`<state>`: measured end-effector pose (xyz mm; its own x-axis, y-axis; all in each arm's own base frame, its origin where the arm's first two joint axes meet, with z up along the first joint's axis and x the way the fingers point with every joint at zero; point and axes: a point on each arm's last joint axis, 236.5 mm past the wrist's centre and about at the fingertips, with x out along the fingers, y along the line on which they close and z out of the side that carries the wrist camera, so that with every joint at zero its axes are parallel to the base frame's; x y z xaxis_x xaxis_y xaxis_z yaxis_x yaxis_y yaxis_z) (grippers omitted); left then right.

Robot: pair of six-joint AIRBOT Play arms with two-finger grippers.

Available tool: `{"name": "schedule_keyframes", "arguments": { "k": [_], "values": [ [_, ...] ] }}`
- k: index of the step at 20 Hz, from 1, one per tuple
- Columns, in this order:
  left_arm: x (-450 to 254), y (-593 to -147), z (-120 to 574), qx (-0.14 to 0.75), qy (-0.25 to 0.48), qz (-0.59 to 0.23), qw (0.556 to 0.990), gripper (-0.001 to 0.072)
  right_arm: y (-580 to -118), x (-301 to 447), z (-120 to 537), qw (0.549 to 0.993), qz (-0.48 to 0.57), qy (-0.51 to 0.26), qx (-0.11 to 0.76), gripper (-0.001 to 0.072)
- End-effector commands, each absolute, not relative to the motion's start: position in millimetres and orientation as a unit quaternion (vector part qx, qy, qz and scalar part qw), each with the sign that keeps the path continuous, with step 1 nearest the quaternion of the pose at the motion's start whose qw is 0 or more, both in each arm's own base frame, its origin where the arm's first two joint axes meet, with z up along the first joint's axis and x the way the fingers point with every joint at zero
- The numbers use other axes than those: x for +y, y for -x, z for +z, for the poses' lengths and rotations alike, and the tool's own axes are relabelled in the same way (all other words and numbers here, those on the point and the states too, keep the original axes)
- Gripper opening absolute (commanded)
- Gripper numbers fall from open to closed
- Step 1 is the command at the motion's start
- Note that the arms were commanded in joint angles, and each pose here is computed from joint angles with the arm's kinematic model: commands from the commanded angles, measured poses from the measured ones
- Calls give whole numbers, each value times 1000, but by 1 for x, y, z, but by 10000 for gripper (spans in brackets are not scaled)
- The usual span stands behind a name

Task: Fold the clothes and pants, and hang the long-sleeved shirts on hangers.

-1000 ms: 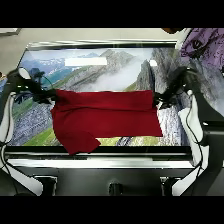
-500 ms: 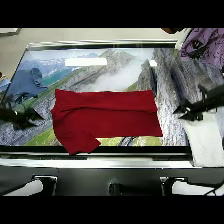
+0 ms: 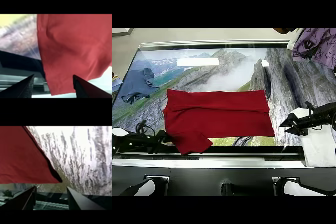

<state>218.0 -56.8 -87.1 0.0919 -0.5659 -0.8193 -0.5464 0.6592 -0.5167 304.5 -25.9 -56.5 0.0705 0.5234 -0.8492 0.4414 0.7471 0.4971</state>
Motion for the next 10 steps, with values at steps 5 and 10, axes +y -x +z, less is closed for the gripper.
{"name": "schedule_keyframes", "arguments": {
  "k": [5,10],
  "values": [
    [-101,-220,-107,676,415,-24,609,555,-305,-24,-58,641,33,-359,678,439],
    [-116,-211,-116,697,398,-36,595,13,-304,-24,-59,641,34,-357,679,436]
  ]
}}
